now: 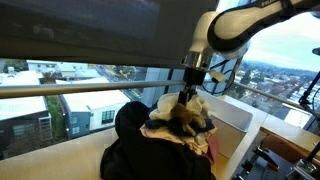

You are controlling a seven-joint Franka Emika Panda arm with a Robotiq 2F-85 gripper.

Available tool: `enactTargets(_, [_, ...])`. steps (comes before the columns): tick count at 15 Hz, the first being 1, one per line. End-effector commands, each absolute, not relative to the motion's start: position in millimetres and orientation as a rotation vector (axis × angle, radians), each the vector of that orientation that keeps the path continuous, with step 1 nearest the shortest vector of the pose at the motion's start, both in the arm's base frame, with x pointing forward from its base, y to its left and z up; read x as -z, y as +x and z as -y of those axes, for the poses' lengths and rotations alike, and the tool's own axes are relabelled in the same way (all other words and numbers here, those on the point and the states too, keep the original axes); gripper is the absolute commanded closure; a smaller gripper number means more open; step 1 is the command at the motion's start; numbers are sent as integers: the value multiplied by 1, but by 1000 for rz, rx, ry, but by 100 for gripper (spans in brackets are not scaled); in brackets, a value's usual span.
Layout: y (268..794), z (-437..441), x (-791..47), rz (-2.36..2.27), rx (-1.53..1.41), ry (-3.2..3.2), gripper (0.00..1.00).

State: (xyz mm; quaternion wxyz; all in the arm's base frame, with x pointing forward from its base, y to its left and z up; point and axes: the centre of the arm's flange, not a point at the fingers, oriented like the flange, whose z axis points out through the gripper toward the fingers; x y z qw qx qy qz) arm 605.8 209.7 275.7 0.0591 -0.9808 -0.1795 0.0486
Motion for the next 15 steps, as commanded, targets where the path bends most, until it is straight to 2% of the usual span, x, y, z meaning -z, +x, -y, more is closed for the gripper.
enactTargets(1, [619,-220,-223,563,-226,-3003,95])
enactTargets(4, [619,-217,-205,573,-272,-3019,95])
enactTargets(5, [621,-214,-207,567,-273,-3021,80])
enactTargets(6, [623,-209,-213,557,-266,-3026,55])
enactTargets(7, [624,-204,-219,549,-260,-3028,53])
enactTargets(14, [652,-125,-274,396,-152,-3062,4])
enactTargets(15, [657,-109,-279,361,-136,-3069,1])
